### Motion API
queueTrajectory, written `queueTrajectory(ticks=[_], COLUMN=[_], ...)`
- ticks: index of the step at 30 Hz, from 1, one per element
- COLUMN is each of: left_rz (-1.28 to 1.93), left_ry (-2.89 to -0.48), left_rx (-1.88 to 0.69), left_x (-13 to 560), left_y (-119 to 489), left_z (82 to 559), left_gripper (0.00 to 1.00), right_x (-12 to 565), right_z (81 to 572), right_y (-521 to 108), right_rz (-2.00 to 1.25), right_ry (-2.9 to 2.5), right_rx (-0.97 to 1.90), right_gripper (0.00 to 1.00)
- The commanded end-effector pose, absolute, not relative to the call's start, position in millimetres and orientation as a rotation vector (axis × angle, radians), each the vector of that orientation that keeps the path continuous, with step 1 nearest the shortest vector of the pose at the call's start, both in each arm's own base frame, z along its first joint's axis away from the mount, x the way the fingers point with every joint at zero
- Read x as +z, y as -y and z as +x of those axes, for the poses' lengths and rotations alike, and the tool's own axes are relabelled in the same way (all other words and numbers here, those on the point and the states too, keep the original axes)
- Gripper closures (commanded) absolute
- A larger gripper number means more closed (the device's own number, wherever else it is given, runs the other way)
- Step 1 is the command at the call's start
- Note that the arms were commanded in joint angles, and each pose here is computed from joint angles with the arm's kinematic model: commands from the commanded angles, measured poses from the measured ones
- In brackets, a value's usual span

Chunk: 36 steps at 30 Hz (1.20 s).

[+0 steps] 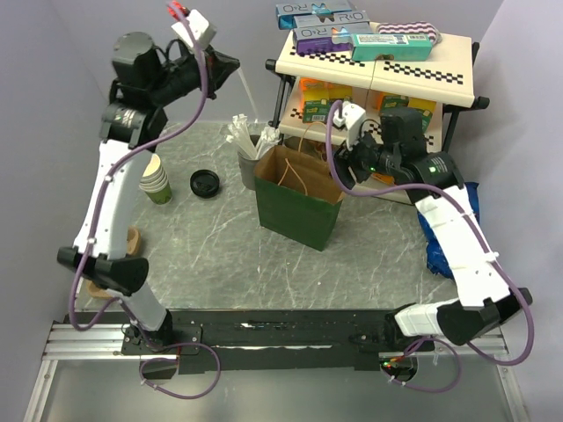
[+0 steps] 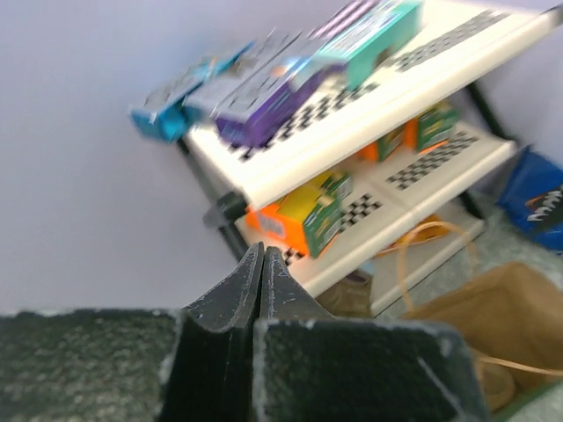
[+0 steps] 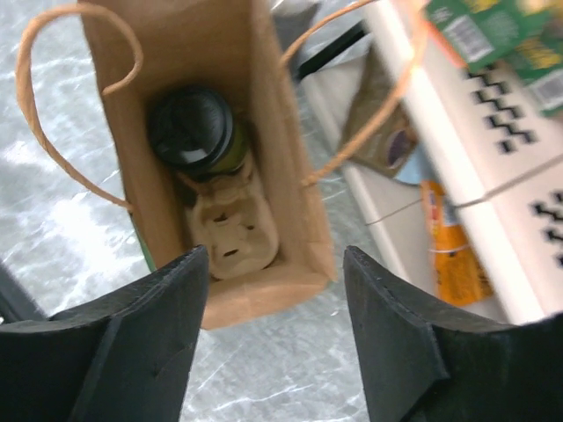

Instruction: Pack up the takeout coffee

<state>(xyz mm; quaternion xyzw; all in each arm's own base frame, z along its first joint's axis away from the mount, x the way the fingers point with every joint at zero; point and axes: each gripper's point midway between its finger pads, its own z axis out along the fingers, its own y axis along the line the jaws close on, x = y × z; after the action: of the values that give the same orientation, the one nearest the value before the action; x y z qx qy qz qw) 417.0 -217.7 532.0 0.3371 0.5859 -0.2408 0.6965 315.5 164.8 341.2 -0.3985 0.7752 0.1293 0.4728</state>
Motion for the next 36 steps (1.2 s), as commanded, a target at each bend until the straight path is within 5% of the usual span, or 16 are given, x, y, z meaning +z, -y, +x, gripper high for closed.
queueTrajectory(ticks=[1,8,30,34,36], left_rz=[0.847,0.956,1.183,1.225,1.212], left_ry=[-1.13,-1.129,-1.285,-1.285,-1.274], left_rx=[-0.641,-0.826,-0.969,-0.994,-1.001], left_x=[581.4,561.7,445.6,435.6,443.0], left_y=[224.9,246.4,369.6,389.3,392.4], left_z=[352.3,301.8,295.7,280.8,278.1], left_gripper=[0.99,0.99,0.99,0.35,0.25], right_x=[403.7,427.5,411.8,400.8,400.7], right_z=[309.7,303.0,259.0,255.8,253.9], right_y=[-141.3,-119.0,-102.5,-107.0,-108.4], right_rz=[-0.812,-0.59,-0.596,-0.616,-0.614], right_ry=[-1.724,-1.682,-1.672,-1.691,-1.691], right_rx=[0.191,0.165,0.179,0.211,0.226], right_gripper=[0.29,0.26,0.23,0.19,0.16])
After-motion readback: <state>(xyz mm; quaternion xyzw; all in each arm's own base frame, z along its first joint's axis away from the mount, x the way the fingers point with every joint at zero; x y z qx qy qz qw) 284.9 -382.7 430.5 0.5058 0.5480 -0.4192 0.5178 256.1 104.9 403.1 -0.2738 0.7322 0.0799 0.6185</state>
